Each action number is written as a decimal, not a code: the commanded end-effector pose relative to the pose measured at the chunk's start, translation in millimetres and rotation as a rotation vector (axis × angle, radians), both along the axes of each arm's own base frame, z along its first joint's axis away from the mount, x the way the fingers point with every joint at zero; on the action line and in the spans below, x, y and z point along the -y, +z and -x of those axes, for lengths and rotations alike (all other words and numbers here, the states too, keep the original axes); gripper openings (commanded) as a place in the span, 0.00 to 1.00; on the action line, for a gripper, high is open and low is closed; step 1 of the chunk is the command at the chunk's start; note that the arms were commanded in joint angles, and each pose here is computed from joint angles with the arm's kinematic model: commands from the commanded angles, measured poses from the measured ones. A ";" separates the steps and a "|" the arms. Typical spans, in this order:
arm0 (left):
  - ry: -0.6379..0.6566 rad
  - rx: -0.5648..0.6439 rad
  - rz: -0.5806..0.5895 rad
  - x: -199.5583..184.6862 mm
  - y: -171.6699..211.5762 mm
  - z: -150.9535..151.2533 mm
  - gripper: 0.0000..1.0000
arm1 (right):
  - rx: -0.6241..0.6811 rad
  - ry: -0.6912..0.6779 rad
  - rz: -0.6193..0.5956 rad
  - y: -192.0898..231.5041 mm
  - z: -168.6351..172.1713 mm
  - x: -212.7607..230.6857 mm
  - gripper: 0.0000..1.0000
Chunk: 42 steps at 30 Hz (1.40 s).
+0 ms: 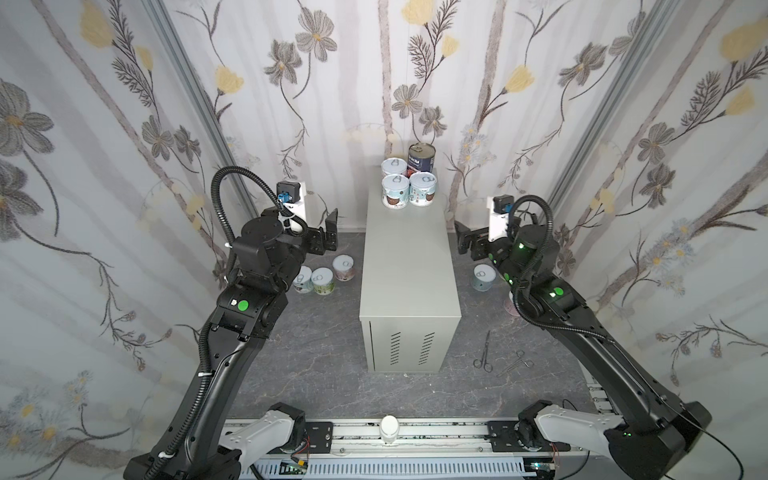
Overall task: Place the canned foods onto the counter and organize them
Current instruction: 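Open the left gripper and draw back while the right gripper lowers, then lower the right gripper over the pink can on the floor and grasp it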
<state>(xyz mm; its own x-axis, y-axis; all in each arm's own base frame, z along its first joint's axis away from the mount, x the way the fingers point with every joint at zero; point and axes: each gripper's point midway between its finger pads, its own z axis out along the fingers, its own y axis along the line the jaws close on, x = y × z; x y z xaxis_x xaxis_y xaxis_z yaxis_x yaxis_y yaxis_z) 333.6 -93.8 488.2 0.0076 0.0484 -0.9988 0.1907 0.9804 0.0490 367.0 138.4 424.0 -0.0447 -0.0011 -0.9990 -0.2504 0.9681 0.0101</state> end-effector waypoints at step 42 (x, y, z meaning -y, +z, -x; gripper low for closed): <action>0.042 0.023 -0.075 -16.0 -49.7 -32.2 1.00 | -1.000 -0.648 -0.384 -346.8 -25.3 211.0 1.00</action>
